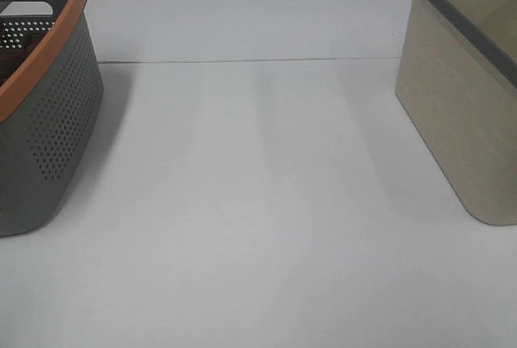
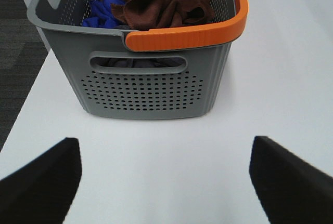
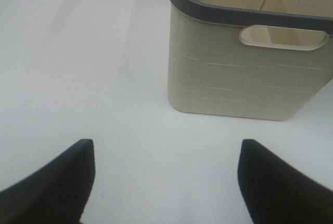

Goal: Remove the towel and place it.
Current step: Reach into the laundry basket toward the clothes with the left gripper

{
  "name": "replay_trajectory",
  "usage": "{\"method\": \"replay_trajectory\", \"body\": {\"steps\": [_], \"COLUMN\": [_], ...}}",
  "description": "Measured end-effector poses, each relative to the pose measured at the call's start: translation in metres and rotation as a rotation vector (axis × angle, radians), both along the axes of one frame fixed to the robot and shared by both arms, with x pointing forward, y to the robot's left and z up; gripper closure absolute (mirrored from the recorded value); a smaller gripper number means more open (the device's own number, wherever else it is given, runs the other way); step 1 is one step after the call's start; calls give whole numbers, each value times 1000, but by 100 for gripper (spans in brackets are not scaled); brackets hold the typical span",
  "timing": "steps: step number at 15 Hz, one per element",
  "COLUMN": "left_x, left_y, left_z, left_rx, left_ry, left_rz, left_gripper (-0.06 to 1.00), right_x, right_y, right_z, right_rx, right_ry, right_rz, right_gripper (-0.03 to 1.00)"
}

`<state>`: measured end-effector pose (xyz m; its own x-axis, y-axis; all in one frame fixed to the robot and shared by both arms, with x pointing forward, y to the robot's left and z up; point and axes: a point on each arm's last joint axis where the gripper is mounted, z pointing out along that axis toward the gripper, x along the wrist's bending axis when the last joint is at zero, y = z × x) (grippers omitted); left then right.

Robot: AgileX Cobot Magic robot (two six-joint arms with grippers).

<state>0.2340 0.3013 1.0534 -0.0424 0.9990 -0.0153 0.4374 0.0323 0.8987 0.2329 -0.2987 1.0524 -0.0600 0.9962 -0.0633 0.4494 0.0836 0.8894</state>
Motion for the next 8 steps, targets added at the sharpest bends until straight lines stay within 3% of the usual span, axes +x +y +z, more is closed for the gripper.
{"method": "replay_trajectory", "body": {"steps": [8], "left_x": [0], "left_y": [0], "left_z": [0], "left_rx": [0], "left_ry": [0], "left_rz": [0], "left_gripper": [11], "right_x": [0], "right_y": [0], "right_z": [0], "right_rx": [0], "right_ry": [0], "right_rz": [0], "right_gripper": [23]}}
